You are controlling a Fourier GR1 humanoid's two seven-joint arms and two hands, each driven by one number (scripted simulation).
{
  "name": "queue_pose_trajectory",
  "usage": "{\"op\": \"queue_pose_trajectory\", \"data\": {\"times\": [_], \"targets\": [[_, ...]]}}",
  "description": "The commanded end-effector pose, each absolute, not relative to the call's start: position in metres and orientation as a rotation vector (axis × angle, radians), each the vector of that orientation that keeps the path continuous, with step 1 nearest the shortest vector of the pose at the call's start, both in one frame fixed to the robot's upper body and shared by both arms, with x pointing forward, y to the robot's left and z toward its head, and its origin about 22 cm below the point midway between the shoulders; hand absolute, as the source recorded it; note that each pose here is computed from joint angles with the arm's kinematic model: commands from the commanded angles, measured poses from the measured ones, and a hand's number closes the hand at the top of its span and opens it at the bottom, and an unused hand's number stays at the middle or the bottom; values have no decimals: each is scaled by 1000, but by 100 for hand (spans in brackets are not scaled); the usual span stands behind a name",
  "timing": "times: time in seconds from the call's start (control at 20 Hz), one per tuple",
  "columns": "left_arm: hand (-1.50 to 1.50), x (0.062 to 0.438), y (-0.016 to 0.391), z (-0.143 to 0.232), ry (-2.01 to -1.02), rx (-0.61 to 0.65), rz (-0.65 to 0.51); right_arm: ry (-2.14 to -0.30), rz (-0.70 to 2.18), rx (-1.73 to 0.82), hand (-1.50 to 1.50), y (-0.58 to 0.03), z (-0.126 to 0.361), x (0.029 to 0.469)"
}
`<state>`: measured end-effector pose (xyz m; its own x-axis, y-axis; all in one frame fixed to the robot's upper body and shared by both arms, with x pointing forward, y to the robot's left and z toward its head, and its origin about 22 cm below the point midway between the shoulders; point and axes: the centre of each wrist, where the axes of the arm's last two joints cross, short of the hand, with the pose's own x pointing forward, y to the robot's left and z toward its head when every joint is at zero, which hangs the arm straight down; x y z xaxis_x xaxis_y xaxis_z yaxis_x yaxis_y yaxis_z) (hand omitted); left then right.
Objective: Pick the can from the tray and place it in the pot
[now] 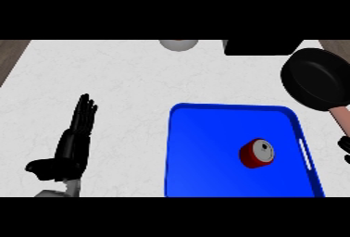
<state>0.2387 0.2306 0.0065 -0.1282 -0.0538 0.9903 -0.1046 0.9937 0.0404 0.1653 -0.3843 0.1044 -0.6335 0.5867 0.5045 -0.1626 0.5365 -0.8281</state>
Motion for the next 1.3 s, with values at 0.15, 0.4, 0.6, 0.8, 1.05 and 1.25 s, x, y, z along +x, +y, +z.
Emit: {"op": "queue_pose_trajectory", "data": {"times": [0.15, 0.4, 0.6, 0.8, 1.05, 1.25], "targets": [[0, 233, 228, -11, -1704, 129, 35, -1804, 1239, -368, -150, -340, 87, 159], [0, 240, 236, 10, -1714, 120, 40, -1690, 1303, -445, -150, -321, 73, 176], [0, 245, 226, 9, -1719, 125, 37, -1632, 1324, -460, -150, -314, 51, 183], [0, 237, 219, -7, -1700, 93, 37, -1633, 1328, -411, -150, -326, 60, 192], [0, 245, 217, -3, -1704, 107, 46, -1635, 1333, -437, -150, -291, 46, 202], [0, 232, 216, 8, -1686, 102, 54, -1634, 1331, -446, -150, -284, 42, 197]]}}
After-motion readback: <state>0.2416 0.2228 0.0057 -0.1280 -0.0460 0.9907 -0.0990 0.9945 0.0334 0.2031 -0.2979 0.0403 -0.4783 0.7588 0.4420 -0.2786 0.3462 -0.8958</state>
